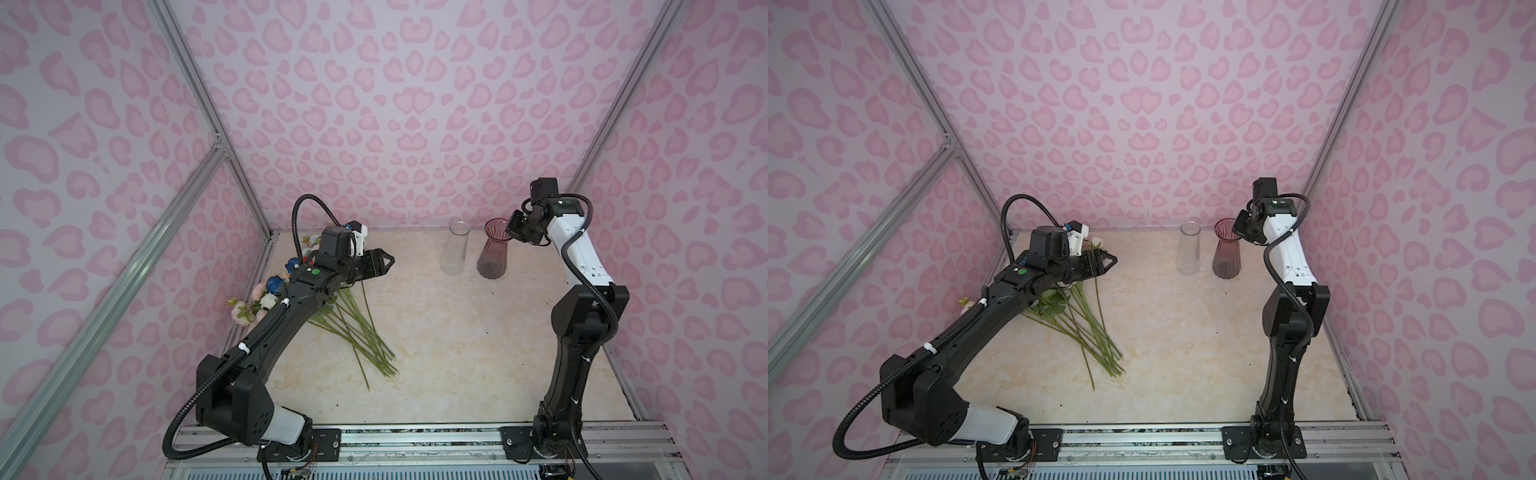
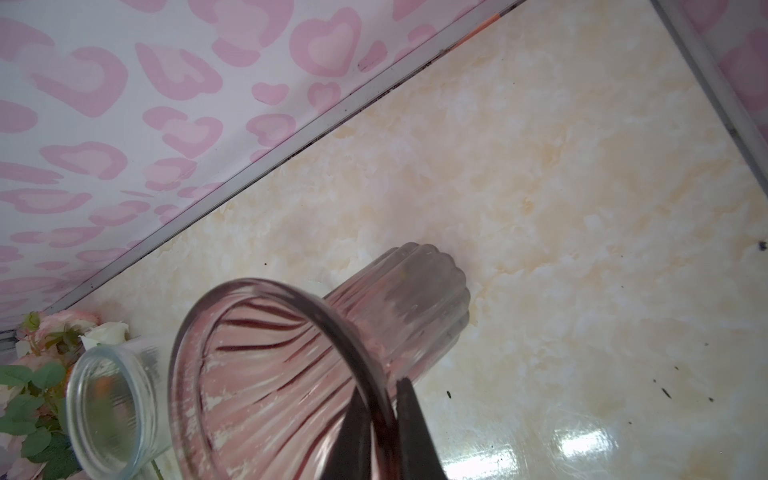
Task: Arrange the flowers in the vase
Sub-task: 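Slide the pink vase with the right gripper nearer to the robot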
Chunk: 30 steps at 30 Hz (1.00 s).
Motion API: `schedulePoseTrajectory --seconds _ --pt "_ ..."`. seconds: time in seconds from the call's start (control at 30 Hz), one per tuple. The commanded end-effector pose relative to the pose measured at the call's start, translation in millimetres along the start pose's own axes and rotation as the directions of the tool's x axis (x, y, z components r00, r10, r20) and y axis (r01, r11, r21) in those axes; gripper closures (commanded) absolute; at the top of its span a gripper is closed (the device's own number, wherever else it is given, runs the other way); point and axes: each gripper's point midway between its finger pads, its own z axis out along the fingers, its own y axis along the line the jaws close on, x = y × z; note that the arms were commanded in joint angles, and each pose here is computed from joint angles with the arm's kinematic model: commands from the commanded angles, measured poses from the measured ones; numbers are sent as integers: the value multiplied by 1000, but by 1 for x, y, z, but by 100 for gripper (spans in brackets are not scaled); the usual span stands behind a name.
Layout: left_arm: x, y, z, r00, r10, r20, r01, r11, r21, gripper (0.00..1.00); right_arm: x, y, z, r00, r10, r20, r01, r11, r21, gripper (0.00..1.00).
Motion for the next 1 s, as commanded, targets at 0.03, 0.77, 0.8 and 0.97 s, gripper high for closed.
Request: schedulePoseTrajectory --seconds 0.03,0.77,0.8,0.97 --pt "-3 -2 -3 1000 19 14 -19 1000 1 30 2 7 -10 1000 17 12 -16 998 -56 100" --pt "3 6 10 1000 -23 -19 23 1000 -9 33 167 38 -97 992 -109 -60 91 963 -253 100" --pt "4 5 10 999 -26 -22 26 1000 -6 33 174 40 -98 992 -113 -50 97 962 -253 100" --pt "4 6 11 999 -27 -23 27 1000 -3 32 208 60 -95 991 -114 -72 84 941 -329 100"
